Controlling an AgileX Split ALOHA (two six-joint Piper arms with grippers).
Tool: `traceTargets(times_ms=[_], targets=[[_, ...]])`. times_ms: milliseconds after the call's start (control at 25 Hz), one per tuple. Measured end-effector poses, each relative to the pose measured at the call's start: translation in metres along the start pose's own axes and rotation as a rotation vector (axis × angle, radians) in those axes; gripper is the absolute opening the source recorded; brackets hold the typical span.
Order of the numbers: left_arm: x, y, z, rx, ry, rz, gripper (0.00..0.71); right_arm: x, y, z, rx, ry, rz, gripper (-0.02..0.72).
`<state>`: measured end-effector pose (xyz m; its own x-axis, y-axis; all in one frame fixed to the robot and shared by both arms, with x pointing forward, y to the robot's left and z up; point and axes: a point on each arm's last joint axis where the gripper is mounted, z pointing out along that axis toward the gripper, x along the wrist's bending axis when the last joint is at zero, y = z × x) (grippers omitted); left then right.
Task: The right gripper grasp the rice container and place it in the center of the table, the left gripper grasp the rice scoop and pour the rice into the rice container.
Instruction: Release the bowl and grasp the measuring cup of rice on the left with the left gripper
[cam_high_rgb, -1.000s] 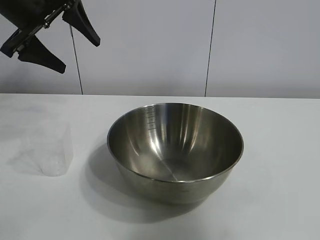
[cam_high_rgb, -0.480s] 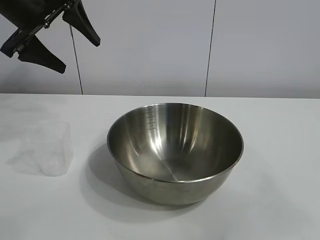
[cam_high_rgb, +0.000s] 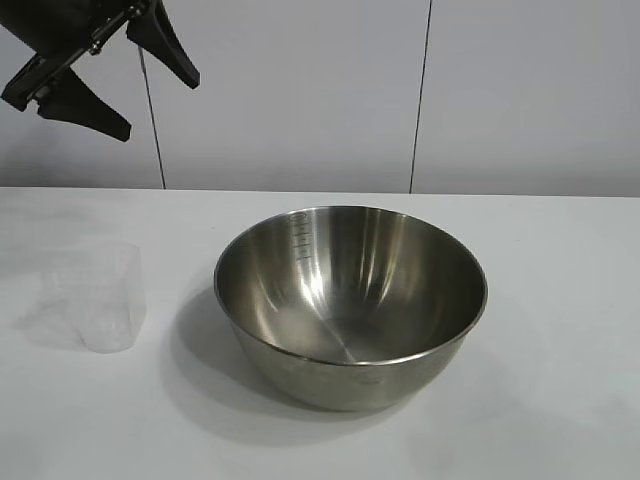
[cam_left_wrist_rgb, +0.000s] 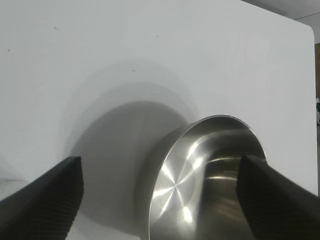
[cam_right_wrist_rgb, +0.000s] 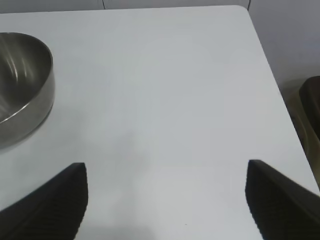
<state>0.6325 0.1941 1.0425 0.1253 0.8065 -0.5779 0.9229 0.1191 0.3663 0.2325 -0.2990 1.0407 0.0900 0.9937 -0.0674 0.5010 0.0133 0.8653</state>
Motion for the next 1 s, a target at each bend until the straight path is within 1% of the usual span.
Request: traceTargets(times_ms=[160,760,840,1000], targets=[[0.0,0.0,0.0,0.0,0.0,0.0,0.603,0.0,0.0,0.0,-0.005,0.01,-0.006,0.589],[0.0,0.0,0.0,-0.002,-0.001,-0.001,0.603,0.0,0.001,0.0,-0.013,0.009,-0.006,0.589],[0.0,0.003,0.0,-0.03,-0.002,-0.007,0.603,0.0,0.001,0.0,-0.013,0.009,-0.006,0.589],[0.001,0.01,-0.001,-0.115,0.008,-0.017,0.603,0.0,0.001,0.0,-0.013,0.009,-0.006,0.589]])
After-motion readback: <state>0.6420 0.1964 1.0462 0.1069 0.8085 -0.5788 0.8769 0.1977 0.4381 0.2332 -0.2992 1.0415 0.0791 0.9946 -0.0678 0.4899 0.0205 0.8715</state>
